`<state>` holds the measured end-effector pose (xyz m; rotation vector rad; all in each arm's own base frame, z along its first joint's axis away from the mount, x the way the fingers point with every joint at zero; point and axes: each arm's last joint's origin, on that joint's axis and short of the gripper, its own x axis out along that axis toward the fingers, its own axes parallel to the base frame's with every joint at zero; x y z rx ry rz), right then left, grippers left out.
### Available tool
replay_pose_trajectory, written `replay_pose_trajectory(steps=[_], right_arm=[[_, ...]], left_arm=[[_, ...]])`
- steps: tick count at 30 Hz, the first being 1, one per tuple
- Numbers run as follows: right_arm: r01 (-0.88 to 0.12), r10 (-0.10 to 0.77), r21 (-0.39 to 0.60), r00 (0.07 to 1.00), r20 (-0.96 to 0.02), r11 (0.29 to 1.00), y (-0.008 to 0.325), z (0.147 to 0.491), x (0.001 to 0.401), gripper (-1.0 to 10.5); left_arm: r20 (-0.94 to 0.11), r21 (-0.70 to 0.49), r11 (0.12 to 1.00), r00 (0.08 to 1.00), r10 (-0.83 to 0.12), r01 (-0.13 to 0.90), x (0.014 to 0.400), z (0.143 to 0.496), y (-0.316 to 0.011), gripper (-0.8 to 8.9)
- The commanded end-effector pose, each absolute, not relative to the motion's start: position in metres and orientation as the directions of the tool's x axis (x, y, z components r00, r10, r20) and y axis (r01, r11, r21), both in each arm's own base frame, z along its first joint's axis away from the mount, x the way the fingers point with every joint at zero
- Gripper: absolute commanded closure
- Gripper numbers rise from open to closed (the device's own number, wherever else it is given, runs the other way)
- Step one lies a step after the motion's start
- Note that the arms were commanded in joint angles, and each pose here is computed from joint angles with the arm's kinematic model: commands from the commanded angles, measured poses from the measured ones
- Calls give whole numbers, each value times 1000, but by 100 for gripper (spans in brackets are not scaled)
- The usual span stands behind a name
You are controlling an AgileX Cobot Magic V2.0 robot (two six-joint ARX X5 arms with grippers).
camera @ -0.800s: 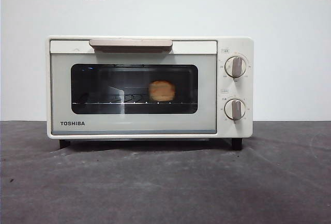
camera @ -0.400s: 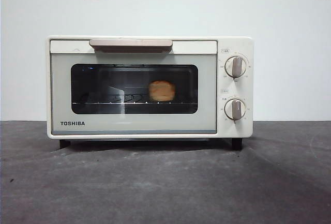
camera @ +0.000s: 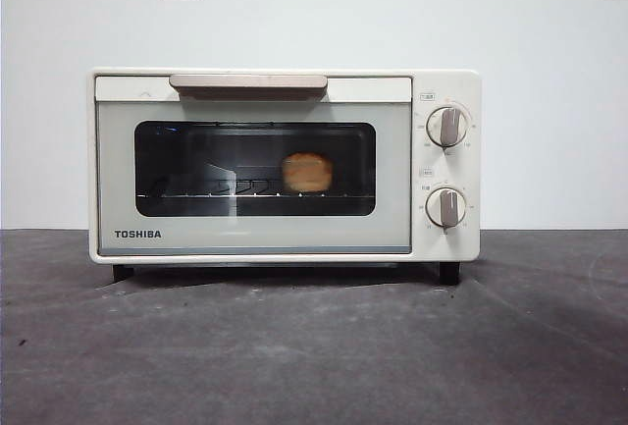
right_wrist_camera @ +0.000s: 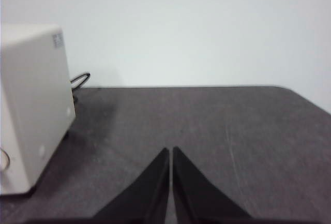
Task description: The left arm flap open the oven, the right arm pick bread and place it into oven, the left arm flap close the oven
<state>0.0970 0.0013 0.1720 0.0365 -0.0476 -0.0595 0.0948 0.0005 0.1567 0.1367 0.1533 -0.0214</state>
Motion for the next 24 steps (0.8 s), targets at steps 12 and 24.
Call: replay_pose_trajectory(steps=[12, 24], right_arm=[[72, -63, 47, 984, -169, 996, 1, 149, 96, 941], [73, -65, 54, 987, -150, 996, 1, 151, 96, 941]], left_arm=[[-177, 131, 991, 984, -7, 31, 96, 149, 1, 797], [-177, 131, 991, 984, -7, 31, 96, 149, 1, 797]])
